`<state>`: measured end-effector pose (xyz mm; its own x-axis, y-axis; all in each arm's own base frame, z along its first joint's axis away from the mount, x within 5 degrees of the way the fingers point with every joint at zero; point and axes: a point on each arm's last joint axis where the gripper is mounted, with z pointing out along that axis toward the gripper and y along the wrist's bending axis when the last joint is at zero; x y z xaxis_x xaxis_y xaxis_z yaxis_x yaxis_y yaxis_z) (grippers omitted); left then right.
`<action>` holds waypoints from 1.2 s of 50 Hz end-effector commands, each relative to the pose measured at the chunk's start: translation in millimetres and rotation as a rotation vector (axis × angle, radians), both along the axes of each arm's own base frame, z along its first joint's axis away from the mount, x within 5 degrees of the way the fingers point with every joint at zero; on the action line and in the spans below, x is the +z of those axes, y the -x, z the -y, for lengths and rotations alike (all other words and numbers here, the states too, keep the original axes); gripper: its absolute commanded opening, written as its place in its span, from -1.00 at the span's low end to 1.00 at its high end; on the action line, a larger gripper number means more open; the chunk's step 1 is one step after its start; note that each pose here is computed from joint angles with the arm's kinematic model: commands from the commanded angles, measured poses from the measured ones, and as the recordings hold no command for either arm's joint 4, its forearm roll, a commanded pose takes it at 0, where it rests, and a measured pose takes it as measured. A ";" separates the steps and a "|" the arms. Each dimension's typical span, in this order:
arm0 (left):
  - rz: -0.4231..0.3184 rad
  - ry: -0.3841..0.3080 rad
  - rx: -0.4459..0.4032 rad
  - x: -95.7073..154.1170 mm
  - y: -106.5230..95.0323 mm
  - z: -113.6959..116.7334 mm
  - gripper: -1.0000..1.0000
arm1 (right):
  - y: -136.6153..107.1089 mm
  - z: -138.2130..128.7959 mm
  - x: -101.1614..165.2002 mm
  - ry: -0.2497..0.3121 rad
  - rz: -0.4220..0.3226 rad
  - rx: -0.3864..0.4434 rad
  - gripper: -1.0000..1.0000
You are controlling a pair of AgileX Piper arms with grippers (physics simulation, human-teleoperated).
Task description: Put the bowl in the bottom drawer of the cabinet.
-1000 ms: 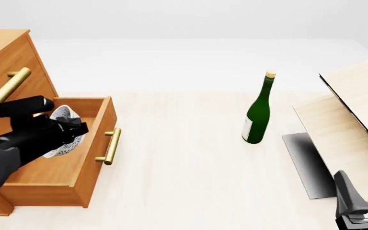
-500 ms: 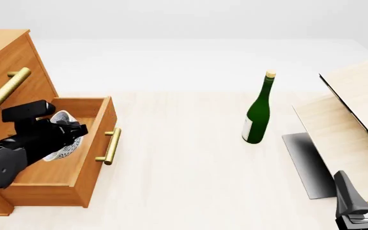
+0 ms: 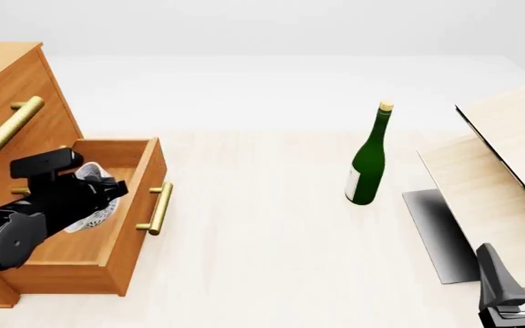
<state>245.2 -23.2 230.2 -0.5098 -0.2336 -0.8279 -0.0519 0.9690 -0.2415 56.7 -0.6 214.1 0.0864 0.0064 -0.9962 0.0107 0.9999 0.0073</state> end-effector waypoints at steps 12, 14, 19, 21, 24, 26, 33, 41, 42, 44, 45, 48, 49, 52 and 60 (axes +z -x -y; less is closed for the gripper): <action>-0.003 -0.069 -0.011 -6.9 -7.5 -7.0 -1.00 | 0.0 0.0 0.0 0.000 0.000 0.000 1.00; -0.006 -0.068 -0.008 -8.8 -7.5 -7.7 -1.00 | 0.0 0.0 0.0 0.000 0.000 0.000 1.00; -0.015 -0.059 -0.006 -13.6 -6.7 -7.0 -1.00 | 0.0 0.0 0.0 0.000 0.000 0.000 1.00; -0.016 -0.064 0.001 -14.1 -4.5 -9.5 -1.00 | 0.0 0.0 0.0 0.000 0.000 0.000 1.00; -0.018 -0.076 0.015 -14.8 -1.3 -15.0 -1.00 | 0.0 0.0 0.0 0.000 0.000 0.000 1.00; -0.014 -0.085 0.022 -14.0 0.0 -18.1 -1.00 | 0.0 0.0 0.0 0.000 0.000 0.000 1.00; -0.011 -0.098 0.019 -14.8 -1.5 -19.2 -1.00 | 0.0 0.0 0.0 0.000 0.000 0.000 1.00; -0.003 -0.108 0.048 -15.0 2.0 -27.7 -1.00 | 0.0 0.0 0.0 0.000 0.000 0.000 1.00; 0.000 -0.115 0.044 -14.7 2.4 -27.7 -1.00 | 0.0 0.0 0.0 0.000 0.000 0.000 1.00; -0.002 -0.110 0.040 -16.2 1.6 -26.0 -1.00 | 0.0 0.0 0.0 0.000 0.000 0.000 1.00; -0.003 -0.109 0.040 -17.1 1.3 -26.0 -1.00 | 0.0 0.0 0.0 0.000 0.000 0.000 1.00; -0.006 -0.101 0.039 -18.3 -0.7 -24.6 -1.00 | 0.0 0.0 0.0 0.000 0.000 0.000 1.00; -0.006 -0.101 0.039 -18.3 -0.7 -24.6 -1.00 | 0.0 0.0 0.0 0.000 0.000 0.000 1.00; -0.006 -0.103 0.040 -17.5 -0.9 -25.3 -1.00 | 0.0 0.0 0.0 0.000 0.000 0.000 1.00; -0.003 -0.093 0.052 -19.8 -1.3 -26.6 -1.00 | 0.0 0.0 0.0 0.000 0.000 0.000 1.00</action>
<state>245.1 2.3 210.6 -0.5096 -0.1895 -0.8393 -0.1068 0.9818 -0.1569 56.7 -0.6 214.0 0.0864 0.0063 -0.9962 0.0107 0.9999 0.0073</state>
